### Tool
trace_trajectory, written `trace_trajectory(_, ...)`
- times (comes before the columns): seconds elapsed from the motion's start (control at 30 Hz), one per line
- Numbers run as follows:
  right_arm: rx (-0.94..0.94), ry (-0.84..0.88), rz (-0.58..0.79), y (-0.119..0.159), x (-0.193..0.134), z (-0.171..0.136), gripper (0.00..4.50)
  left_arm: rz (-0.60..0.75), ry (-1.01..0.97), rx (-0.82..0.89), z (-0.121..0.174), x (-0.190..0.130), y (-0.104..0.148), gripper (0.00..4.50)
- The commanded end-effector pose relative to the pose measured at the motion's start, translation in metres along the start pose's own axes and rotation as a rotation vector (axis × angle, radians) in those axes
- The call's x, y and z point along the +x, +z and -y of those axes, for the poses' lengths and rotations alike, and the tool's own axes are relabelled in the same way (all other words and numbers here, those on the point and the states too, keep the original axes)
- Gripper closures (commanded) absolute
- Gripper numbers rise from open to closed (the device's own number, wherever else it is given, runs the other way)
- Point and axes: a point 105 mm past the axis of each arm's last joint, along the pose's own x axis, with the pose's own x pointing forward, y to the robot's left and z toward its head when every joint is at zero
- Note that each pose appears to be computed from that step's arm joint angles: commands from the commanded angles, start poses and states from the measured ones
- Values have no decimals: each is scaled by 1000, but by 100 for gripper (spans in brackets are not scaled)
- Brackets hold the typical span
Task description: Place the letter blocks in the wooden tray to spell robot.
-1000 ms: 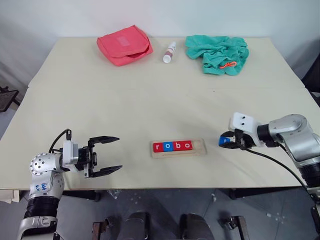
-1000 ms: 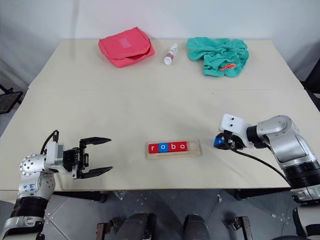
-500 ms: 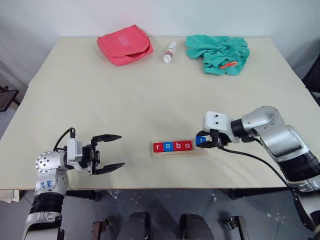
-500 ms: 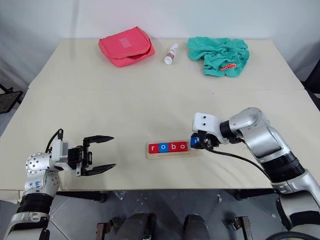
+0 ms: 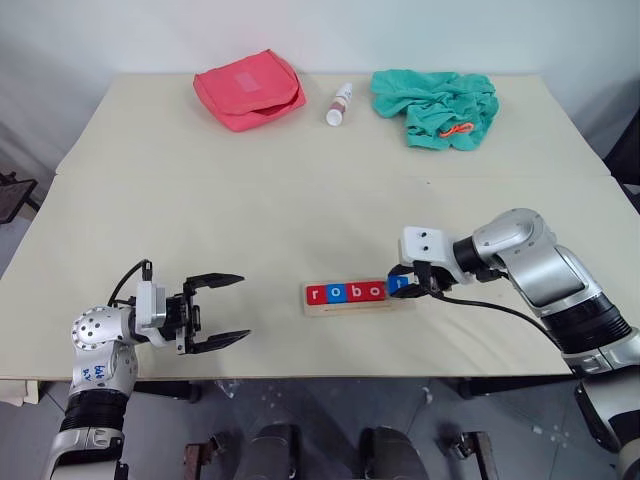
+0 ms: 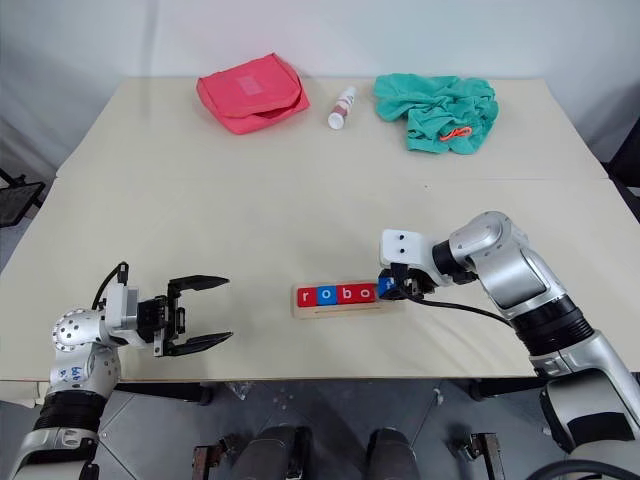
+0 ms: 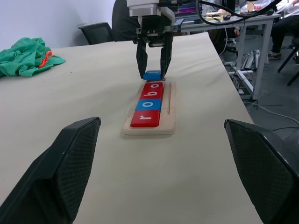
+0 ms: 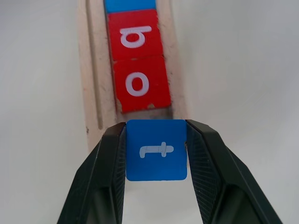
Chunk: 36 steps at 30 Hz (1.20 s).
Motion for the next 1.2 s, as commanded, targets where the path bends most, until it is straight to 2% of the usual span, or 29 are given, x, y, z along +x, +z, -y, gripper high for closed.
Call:
trace_trajectory(0.03,-41,0,20,11,-3,0,304,7,-35,40,3,1,6,0)
trace_trajectory(0.3,-35,6,27,13,-2,-2,24,11,-36,43,1,2,6,0)
trace_trajectory(0.33,-36,4,30,14,-3,-2,8,9,-36,43,1,2,6,0)
trace_trajectory(0.5,-30,-26,49,19,-12,0,8,8,-31,45,-1,3,6,0)
trace_trajectory(0.6,-20,-99,183,25,-27,1,8,-22,19,66,-5,6,2,0)
trace_trajectory(0.7,4,-133,287,16,-44,-7,8,-30,76,79,-11,7,3,0)
trace_trajectory(0.8,17,-163,333,-5,-58,-13,8,-64,123,108,-15,5,1,0)
trace_trajectory(0.87,24,-150,438,-12,-69,-19,8,-74,163,126,-20,3,1,0)
trace_trajectory(1.0,57,-139,571,-54,-93,-39,8,-59,280,150,-31,-8,5,0)
trace_trajectory(1.13,91,-131,546,-79,-96,-48,8,-96,326,110,-34,-15,1,0)
trace_trajectory(1.2,107,-160,595,-82,-102,-45,8,-98,344,118,-34,-19,4,0)
